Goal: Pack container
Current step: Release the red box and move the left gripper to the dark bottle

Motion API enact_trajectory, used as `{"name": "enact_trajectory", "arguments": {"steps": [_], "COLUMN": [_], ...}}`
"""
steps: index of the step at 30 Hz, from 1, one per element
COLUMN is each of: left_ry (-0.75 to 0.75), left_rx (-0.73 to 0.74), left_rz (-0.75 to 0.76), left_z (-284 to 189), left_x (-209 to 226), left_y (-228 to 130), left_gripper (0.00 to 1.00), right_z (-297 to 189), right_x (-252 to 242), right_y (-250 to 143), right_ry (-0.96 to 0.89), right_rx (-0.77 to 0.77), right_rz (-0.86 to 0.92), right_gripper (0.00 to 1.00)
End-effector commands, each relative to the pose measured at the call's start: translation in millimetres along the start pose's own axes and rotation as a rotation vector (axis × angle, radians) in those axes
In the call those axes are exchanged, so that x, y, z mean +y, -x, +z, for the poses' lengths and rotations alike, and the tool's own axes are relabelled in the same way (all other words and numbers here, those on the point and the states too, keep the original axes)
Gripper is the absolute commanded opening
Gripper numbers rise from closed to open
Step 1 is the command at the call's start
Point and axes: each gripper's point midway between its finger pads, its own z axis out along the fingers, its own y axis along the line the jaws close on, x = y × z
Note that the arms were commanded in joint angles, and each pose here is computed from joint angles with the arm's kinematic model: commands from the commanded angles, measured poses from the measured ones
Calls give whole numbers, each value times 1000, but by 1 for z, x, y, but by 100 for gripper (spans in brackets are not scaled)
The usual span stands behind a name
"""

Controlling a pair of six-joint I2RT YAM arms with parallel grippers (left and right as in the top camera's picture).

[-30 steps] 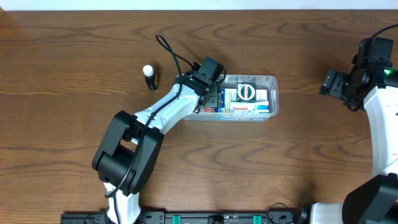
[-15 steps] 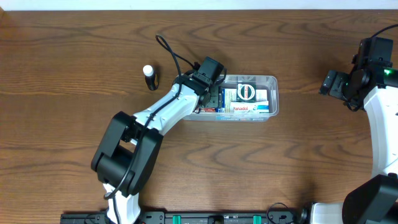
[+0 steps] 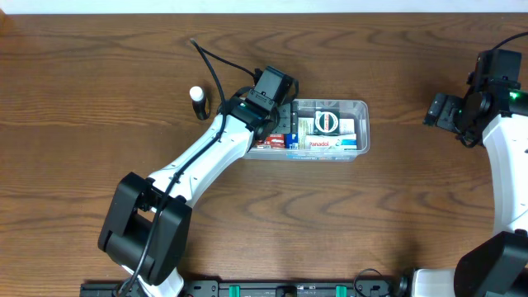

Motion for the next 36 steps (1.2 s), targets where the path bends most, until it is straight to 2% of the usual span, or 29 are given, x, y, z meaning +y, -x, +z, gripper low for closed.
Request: {"name": "enact_trajectory", "arguments": {"steps": [1,2,7,9,10,11,17,19,22,24,25,28,33,36], "left_ry": [5,22,104,107,111,120,242,277,313,335,347,358,236,225], "left_rx": [6,3,-3,-8,-20,-41,-203,-236,-253,-252,-250,-238,-202,-203], "left_rz": [37,40,78,102,109,108,20,-11,-67,-96,-112,-117,-92,-104], "left_z": [-3,-3,-14,-29,-38,-48,-103,-116,-124,-125,-124,-123,-116,-117], "left_x": [2,5,23,26,28,33,80,100,128,143,151,167,160,163], "left_y": [-2,-1,3,9,14,21,57,66,74,76,76,78,77,79], "left_gripper": [78,78,62,33,29,28,30,41,49,68,72,73,73,73], "right_z": [-2,-2,-2,-2,-2,-2,-2,-2,-2,-2,-2,-2,-2,-2], "right_x": [-6,-6,-6,-6,-6,-6,-6,-6,-6,-6,-6,-6,-6,-6], "right_y": [3,3,3,3,3,3,3,3,3,3,3,3,3,3], "right_ry": [-13,-13,-13,-13,-13,-13,-13,-13,-13,-13,-13,-13,-13,-13], "right_rx": [-8,-9,-8,-8,-8,-8,-8,-8,-8,-9,-8,-8,-8,-8], "right_rz": [1,1,1,1,1,1,1,1,1,1,1,1,1,1], "right_gripper": [99,99,99,99,99,99,99,99,99,99,99,99,99,99]}}
